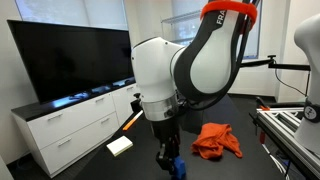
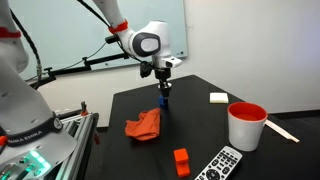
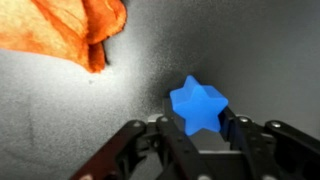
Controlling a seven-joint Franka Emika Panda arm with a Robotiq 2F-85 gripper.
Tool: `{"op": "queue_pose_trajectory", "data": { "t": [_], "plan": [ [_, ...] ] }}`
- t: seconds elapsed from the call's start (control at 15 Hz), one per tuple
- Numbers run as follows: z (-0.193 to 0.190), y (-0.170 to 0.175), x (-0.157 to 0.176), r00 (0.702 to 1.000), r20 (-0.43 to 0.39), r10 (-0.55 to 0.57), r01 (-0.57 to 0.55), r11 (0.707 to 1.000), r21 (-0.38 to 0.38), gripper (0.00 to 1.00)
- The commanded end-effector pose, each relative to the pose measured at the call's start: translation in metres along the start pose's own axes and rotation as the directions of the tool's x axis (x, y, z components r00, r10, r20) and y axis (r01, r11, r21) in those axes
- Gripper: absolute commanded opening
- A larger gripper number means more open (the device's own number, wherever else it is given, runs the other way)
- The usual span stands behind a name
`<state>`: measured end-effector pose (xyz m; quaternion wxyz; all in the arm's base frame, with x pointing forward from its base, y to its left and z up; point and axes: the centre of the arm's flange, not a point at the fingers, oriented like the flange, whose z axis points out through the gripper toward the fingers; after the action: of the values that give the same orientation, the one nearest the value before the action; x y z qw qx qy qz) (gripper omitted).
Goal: Put the blue object into the mug
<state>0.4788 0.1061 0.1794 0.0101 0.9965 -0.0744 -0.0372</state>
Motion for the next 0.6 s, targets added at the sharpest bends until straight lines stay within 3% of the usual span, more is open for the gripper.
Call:
{"op": "queue_pose_trajectory", "data": {
  "t": [0.0, 0.53],
  "plan": [
    [-0.006, -0.001, 0.005, 1.0, -0.017, -0.007, 0.007, 1.0, 0.01, 0.19],
    [-0.026, 0.011, 0.009, 0.999, -0.017, 0.029, -0.029, 0.999, 0.038, 0.19]
  ]
}}
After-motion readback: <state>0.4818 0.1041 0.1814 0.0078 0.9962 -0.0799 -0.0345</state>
